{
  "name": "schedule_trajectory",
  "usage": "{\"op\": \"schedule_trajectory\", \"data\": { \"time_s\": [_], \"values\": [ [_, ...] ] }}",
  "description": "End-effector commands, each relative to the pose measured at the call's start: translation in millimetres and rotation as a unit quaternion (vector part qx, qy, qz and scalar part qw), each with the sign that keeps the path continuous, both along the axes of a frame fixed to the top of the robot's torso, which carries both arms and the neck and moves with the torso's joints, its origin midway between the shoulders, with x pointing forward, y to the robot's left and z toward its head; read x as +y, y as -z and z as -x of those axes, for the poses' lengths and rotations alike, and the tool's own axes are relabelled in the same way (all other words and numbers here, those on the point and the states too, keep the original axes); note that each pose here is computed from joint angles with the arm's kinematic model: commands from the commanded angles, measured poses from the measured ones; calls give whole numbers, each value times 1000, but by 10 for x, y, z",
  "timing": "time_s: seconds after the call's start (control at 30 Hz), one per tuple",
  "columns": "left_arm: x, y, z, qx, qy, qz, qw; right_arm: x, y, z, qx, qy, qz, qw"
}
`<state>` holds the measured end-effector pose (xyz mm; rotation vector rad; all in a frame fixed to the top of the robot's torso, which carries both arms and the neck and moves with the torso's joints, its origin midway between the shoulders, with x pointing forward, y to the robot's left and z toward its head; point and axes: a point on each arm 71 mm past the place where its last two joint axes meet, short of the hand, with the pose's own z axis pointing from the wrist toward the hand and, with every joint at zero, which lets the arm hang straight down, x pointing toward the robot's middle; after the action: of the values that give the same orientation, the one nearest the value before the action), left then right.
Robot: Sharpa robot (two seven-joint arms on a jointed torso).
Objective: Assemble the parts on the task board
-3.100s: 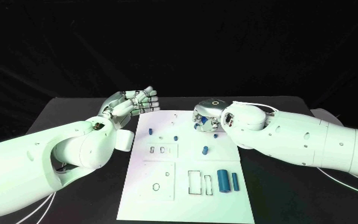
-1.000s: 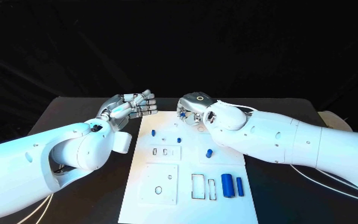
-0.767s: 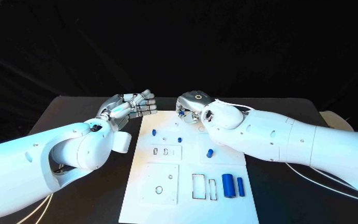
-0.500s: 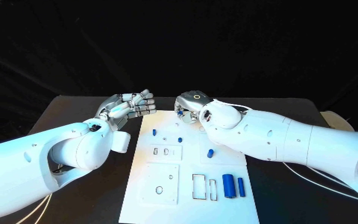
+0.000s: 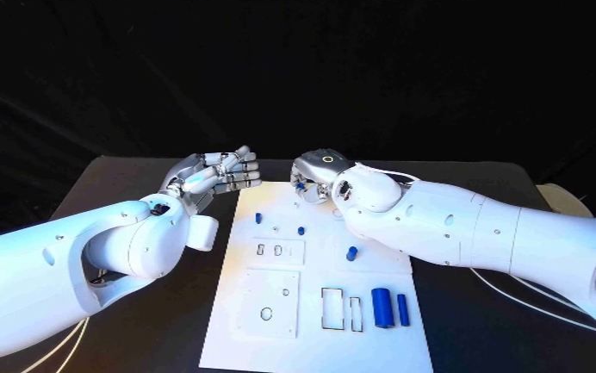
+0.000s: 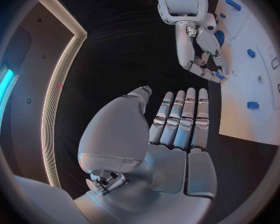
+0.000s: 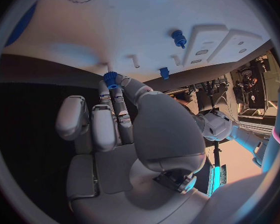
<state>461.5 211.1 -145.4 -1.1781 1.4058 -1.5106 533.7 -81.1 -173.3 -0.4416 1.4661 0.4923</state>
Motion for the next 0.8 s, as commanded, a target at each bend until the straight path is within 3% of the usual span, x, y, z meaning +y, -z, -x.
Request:
{"op": "schedule_trajectory", "data": {
  "time_s": [0.03,0.8],
  "values": [
    [-9,-22,-3,-4,8,5,1000,-19,83,-1,24,6,24,999],
    [43,-19,-33,-4,2,3,1000,-42,84,12,20,14,27,999]
  ]
}}
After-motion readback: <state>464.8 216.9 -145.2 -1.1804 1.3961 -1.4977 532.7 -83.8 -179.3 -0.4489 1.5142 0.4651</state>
